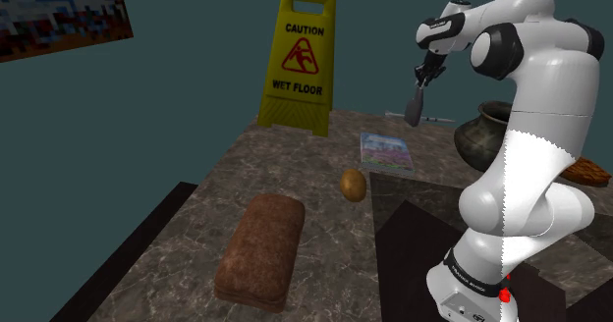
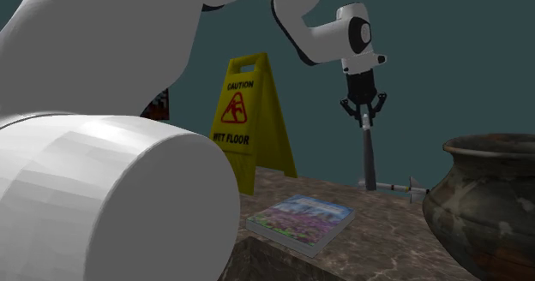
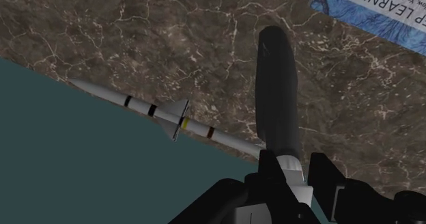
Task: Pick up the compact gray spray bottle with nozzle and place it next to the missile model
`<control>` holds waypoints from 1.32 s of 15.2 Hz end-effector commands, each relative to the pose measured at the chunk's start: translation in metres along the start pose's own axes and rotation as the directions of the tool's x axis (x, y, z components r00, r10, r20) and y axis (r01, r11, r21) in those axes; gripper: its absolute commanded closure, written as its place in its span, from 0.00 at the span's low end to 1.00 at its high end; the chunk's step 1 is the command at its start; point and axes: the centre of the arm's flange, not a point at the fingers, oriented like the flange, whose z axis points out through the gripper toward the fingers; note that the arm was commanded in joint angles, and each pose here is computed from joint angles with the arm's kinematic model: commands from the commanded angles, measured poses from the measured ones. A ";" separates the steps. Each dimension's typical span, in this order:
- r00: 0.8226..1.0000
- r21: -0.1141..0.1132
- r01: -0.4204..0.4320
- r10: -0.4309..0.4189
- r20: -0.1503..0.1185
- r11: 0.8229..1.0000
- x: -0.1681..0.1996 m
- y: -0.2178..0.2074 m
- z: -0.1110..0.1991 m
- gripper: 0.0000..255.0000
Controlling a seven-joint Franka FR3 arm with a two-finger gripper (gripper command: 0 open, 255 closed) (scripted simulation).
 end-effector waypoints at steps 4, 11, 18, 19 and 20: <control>1.000 0.000 0.000 0.000 -0.001 1.000 -0.008 -0.003 0.025 1.00; 1.000 0.000 0.000 0.000 -0.001 1.000 -0.019 -0.008 0.060 1.00; 1.000 0.000 0.000 0.000 -0.001 1.000 -0.023 -0.010 0.071 1.00; 1.000 0.000 0.000 0.000 -0.001 1.000 -0.023 -0.010 0.071 1.00; 1.000 0.000 0.000 0.000 -0.001 1.000 -0.023 -0.010 0.071 1.00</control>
